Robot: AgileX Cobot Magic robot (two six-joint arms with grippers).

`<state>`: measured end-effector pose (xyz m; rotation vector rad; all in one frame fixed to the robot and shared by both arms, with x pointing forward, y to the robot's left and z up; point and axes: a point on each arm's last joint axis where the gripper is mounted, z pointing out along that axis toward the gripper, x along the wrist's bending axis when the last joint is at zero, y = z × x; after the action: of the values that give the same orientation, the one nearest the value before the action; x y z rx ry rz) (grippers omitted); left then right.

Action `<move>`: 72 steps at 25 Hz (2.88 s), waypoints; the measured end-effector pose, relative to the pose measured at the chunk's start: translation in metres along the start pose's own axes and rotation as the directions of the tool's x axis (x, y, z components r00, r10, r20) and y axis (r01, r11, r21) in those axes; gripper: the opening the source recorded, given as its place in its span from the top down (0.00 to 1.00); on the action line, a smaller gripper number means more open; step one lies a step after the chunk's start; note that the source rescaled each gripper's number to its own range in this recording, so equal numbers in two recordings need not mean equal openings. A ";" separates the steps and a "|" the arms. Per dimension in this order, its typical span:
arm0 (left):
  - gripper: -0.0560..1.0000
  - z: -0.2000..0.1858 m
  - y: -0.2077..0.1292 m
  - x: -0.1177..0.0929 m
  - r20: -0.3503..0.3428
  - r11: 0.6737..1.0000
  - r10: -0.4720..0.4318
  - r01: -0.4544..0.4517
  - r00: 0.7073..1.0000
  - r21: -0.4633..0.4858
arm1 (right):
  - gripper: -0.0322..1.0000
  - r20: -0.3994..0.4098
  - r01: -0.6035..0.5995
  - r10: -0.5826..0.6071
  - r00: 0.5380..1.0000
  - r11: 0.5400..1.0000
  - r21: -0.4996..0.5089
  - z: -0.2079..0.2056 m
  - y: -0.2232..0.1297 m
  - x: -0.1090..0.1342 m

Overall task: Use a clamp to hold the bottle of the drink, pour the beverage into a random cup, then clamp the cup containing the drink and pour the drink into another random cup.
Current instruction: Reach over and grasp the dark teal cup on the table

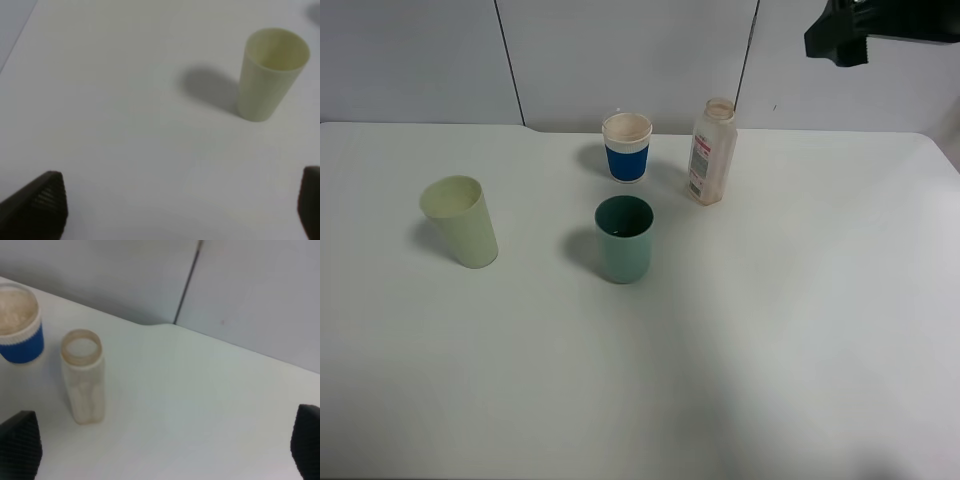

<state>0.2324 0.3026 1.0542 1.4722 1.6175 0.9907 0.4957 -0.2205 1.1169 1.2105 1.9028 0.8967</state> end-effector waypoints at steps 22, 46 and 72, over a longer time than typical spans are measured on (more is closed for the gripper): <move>0.23 0.000 0.000 0.000 0.000 1.000 0.000 0.000 1.000 0.000 | 0.00 0.103 -0.066 0.056 0.993 0.993 0.099 -0.122 -0.025 -0.018; 0.23 0.000 0.000 0.000 0.000 1.000 0.000 0.000 1.000 0.000 | 0.00 0.009 -0.192 0.193 0.981 0.969 0.155 -0.187 -0.155 0.007; 0.23 0.000 0.000 0.000 0.000 1.000 0.000 0.000 1.000 0.000 | 0.00 -0.027 -0.223 0.222 0.975 0.974 -0.034 -0.203 -0.196 0.015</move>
<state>0.2324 0.3026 1.0542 1.4722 1.6175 0.9907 0.2343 -0.3070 1.0553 1.4165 1.7841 1.0627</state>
